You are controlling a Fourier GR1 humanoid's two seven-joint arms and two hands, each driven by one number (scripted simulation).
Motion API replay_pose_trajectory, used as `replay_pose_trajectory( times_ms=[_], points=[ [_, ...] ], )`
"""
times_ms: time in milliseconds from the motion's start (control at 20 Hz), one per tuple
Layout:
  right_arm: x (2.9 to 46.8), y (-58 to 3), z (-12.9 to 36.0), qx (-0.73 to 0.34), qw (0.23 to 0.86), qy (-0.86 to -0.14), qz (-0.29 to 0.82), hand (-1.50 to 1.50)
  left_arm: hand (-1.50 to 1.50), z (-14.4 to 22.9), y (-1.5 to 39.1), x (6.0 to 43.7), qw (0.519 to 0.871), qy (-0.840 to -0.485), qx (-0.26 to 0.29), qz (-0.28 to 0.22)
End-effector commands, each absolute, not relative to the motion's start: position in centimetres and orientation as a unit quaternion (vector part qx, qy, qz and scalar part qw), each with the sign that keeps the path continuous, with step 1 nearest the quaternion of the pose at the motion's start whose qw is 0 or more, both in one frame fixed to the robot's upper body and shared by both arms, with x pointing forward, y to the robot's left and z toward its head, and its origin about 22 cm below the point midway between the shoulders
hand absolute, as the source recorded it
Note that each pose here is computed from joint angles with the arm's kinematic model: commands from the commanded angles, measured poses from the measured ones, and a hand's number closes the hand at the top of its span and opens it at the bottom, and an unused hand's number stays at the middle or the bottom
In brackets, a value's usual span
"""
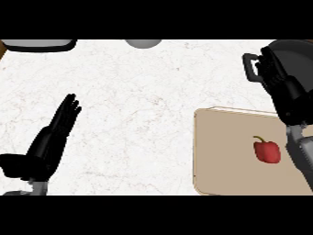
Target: Pick the bell pepper from the tray and place it in the pot
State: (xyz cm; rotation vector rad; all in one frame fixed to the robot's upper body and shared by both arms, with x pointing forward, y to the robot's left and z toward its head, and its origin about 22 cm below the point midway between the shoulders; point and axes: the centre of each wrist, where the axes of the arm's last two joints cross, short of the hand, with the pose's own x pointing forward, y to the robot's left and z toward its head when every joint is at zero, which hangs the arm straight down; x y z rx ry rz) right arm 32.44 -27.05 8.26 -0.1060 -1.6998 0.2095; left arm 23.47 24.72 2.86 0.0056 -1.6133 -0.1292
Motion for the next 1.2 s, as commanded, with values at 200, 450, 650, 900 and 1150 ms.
replay_pose_trajectory(
  times_ms=[200, 450, 650, 900, 1150],
  points=[
    [29.9, -23.3, 5.7, 0.19, 0.642, -0.694, 0.264, -1.5, 0.0, 3.9, 25.2, 25.3, 0.708, -0.705, 0.028, -0.011],
    [29.3, -30.0, 8.7, -0.085, 0.465, -0.804, 0.36, -1.5, 0.0, 3.4, 24.1, 24.6, 0.74, -0.672, 0.018, 0.014],
    [25.5, -33.3, 9.2, -0.044, 0.38, -0.832, 0.402, -1.5, 0.0, 5.3, 25.4, 25.4, 0.739, -0.672, 0.031, 0.02],
    [23.3, -38.8, 13.5, -0.148, 0.382, -0.771, 0.487, -1.5, 0.0, 5.8, 24.3, 25.9, 0.742, -0.669, 0.022, 0.015],
    [22.1, -37.9, 19.9, -0.19, 0.381, -0.703, 0.57, -1.5, 0.0, 6.9, 25.3, 26.2, 0.739, -0.673, 0.027, 0.004]
  ],
)
